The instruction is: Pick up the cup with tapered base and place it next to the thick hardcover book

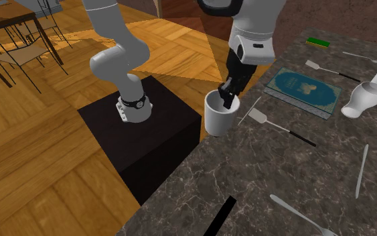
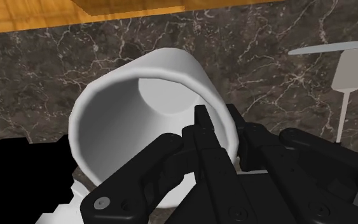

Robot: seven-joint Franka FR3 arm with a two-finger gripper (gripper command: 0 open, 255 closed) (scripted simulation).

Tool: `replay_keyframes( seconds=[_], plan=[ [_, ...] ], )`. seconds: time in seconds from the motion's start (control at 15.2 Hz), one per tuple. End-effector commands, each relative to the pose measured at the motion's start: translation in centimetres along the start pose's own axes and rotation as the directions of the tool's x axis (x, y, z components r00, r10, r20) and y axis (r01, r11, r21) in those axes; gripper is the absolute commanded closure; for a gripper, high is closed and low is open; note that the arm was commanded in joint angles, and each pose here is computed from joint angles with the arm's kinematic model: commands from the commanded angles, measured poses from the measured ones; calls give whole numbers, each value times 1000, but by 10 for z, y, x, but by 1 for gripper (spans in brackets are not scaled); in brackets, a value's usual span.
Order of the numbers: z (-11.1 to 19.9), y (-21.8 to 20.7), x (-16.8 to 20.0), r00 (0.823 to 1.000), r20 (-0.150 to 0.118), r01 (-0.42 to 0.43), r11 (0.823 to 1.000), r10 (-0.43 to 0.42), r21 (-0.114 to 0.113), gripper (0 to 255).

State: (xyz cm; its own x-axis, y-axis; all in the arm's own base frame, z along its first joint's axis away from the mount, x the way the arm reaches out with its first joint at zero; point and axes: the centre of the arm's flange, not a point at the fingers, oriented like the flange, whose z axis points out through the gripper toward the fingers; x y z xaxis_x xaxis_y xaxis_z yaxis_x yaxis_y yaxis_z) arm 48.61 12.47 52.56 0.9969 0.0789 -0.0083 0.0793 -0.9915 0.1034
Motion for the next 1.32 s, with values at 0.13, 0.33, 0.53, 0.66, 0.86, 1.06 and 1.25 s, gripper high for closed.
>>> replay_keyframes(
  seconds=[0.13, 0.33, 0.53, 0.66, 0.86, 1.06, 1.25],
  plan=[
    [-23, 3, 0, 1000, 0, 0, 1000, 0, 0, 255],
    [-31, -9, 1, 1000, 0, 0, 1000, 0, 0, 255],
    [-35, -48, 5, 1000, 0, 0, 1000, 0, 0, 255],
    [-38, -74, 7, 1000, 0, 0, 1000, 0, 0, 255],
    [-43, -114, 10, 1000, 0, 0, 1000, 0, 0, 255],
    [-47, -153, 14, 1000, 0, 0, 1000, 0, 0, 255],
    [-51, -192, 17, 1000, 0, 0, 1000, 0, 0, 255]
  ],
)
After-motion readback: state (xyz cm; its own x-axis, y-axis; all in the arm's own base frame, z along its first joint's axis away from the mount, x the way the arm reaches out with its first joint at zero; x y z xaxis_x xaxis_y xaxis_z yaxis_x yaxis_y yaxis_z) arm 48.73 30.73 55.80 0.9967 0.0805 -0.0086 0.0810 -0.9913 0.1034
